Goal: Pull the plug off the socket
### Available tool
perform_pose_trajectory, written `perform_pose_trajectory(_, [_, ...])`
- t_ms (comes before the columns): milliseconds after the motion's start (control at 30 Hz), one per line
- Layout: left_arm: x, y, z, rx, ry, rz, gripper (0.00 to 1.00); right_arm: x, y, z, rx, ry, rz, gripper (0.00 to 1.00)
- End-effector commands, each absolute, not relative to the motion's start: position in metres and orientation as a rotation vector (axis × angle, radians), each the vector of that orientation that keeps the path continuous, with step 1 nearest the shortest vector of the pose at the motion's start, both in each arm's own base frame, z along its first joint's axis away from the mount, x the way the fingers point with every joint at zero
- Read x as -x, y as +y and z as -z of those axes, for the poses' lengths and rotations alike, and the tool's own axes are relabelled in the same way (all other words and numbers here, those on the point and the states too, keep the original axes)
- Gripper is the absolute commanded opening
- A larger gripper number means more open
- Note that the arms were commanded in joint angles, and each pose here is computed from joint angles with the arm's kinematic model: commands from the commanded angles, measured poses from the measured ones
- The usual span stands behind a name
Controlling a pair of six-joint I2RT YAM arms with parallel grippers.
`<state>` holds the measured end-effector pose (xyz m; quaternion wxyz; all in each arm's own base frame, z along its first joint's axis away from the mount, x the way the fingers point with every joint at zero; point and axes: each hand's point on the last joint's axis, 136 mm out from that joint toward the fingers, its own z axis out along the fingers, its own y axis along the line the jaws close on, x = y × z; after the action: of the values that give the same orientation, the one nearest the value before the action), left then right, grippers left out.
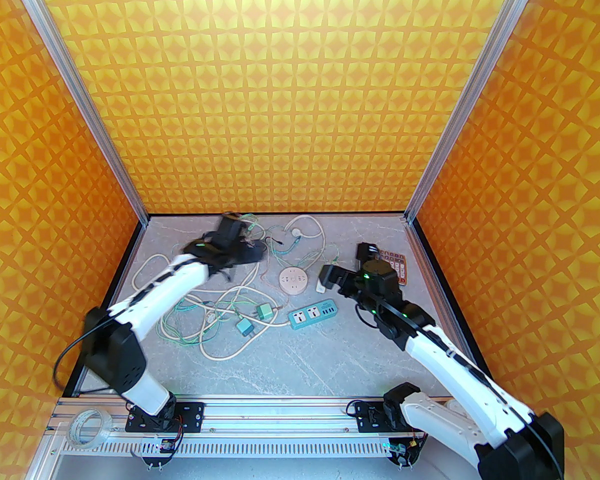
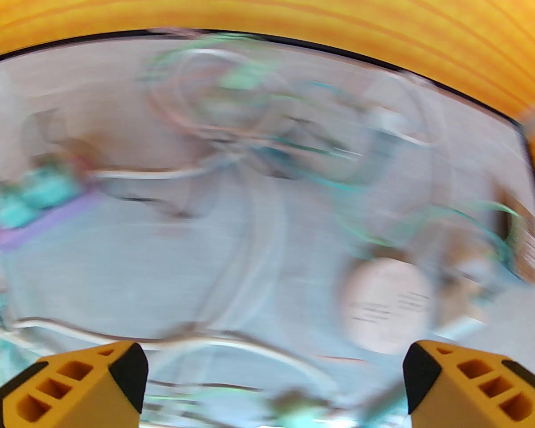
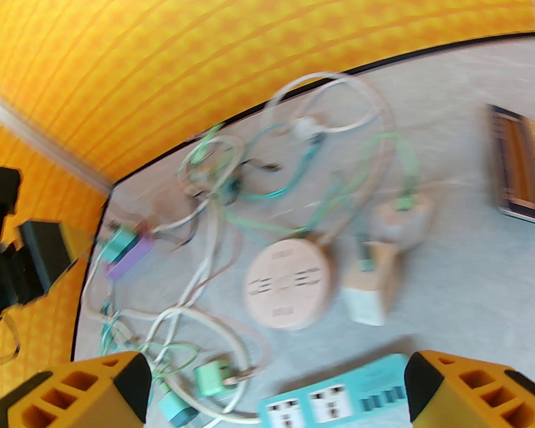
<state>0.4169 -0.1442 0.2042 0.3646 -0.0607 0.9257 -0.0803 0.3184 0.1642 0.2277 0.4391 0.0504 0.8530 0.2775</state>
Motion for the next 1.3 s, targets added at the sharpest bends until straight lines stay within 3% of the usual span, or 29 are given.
perform_pose_trajectory(0, [-0.425,-0.11,-0.206,0.085,2.321,0.109,0.99,-0.321,0.199,-0.248,0.017,2.079,-0.767,0.99])
perform_pose_trajectory(233, [-0.448,-0.043,-0.176,0.149,2.341,-0.008,0.99,-0.328,0.24,-0.244,0.118,2.111,-0.794,0.98])
perform_pose_trajectory(467, [-0.473,0.018,-0.196,0.408,2.212,0.083,0.99,-0.338,0.255,-0.227,0.146,2.161,-0.786,0.98])
perform_pose_trajectory(667, [-0.5,0.061,-0.18,0.604,2.184,0.394,0.99,-0.346,0.261,-0.215,0.154,2.193,-0.767,0.98])
perform_pose_trajectory(800, [-0.525,0.067,-0.15,0.651,2.209,0.616,0.99,-0.351,0.264,-0.213,0.153,2.207,-0.766,0.98])
perform_pose_trajectory(1067, [-0.564,0.06,-0.102,0.637,2.273,0.777,0.99,-0.354,0.27,-0.212,0.16,2.229,-0.778,0.99])
perform_pose_trajectory(1267, [-0.553,0.044,-0.087,0.684,2.27,0.894,0.99,-0.357,0.274,-0.209,0.163,2.237,-0.782,0.98])
